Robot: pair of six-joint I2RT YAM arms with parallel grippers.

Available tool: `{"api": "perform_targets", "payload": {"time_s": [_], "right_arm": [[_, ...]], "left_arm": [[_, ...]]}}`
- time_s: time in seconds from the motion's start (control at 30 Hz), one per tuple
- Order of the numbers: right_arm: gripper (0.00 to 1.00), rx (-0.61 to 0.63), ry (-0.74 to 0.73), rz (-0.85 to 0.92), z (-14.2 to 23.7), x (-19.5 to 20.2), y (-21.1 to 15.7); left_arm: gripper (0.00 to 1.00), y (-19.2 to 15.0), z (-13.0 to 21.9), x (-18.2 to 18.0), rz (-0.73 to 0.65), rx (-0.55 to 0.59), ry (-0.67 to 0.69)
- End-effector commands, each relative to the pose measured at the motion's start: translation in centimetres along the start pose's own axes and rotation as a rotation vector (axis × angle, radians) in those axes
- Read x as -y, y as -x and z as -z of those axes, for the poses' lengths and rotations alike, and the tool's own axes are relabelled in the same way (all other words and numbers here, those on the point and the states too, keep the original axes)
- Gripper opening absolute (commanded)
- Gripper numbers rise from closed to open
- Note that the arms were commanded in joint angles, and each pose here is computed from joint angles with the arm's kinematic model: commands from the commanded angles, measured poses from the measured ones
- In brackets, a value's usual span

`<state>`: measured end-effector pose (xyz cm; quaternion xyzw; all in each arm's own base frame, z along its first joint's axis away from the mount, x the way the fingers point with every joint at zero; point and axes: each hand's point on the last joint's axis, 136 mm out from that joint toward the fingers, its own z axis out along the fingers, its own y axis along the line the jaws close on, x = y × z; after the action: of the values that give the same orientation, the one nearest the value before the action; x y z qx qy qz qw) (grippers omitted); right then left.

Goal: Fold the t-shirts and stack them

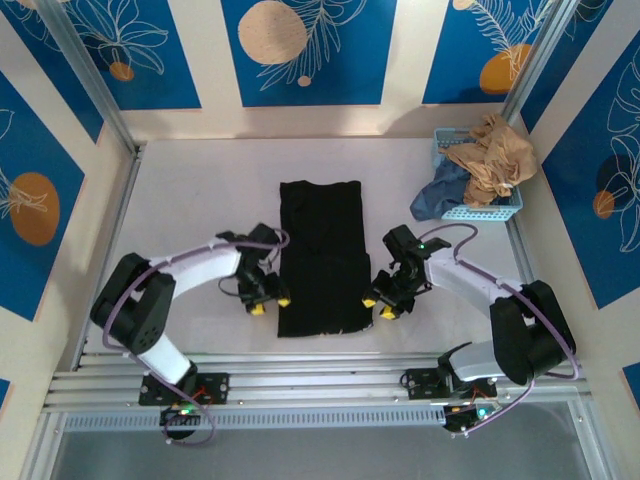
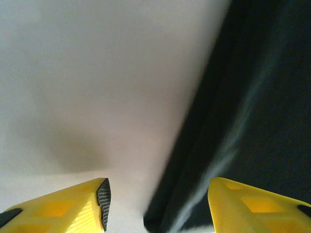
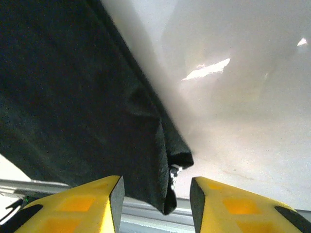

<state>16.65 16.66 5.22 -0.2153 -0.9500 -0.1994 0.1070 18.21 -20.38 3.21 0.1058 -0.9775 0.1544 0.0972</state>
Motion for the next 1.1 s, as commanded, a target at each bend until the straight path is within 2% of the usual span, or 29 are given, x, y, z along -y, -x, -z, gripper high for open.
{"api": "perform_targets", "payload": {"time_s": [0.0,0.17,0.37,0.57,0.73,0.77,0.9,1.07], "right_arm": [[0.44,-0.070,-0.001,0.000,-0.5,0.2,-2.1],[0.44,-0.100,-0.042,-0.005,-1.5,1.0,-3.5],[0.42,-0.105,-0.056,-0.010,-2.6,1.2,-3.5],[0.30,-0.101,-0.061,-0.024,-4.0,0.8,-2.4],[0.05,-0.115,-0.068,-0.024,-4.7,0.4,-2.2],[0.01,-0.113,-0.073,-0.013,-4.4,0.4,-2.4],[0.00,-0.113,-0.086,0.029,-2.4,0.7,-3.9],[0.00,-0.165,-0.024,0.036,0.2,-0.2,-6.2]], "left_arm": [[0.56,-2.2,0.4,2.3,0.036,-0.043,-0.135],[0.58,-3.8,-0.4,1.1,0.047,-0.100,-0.098],[0.56,-3.6,-2.0,2.5,0.049,-0.112,-0.128],[0.37,-3.3,-3.5,3.9,0.033,-0.115,-0.115],[0.04,-2.7,-3.1,3.5,0.035,-0.060,-0.090],[0.00,-2.8,-2.8,3.2,0.028,-0.049,-0.085],[0.00,-4.0,-0.9,2.5,-0.017,-0.039,-0.084],[0.00,-5.5,2.3,3.2,-0.035,-0.016,-0.177]]}}
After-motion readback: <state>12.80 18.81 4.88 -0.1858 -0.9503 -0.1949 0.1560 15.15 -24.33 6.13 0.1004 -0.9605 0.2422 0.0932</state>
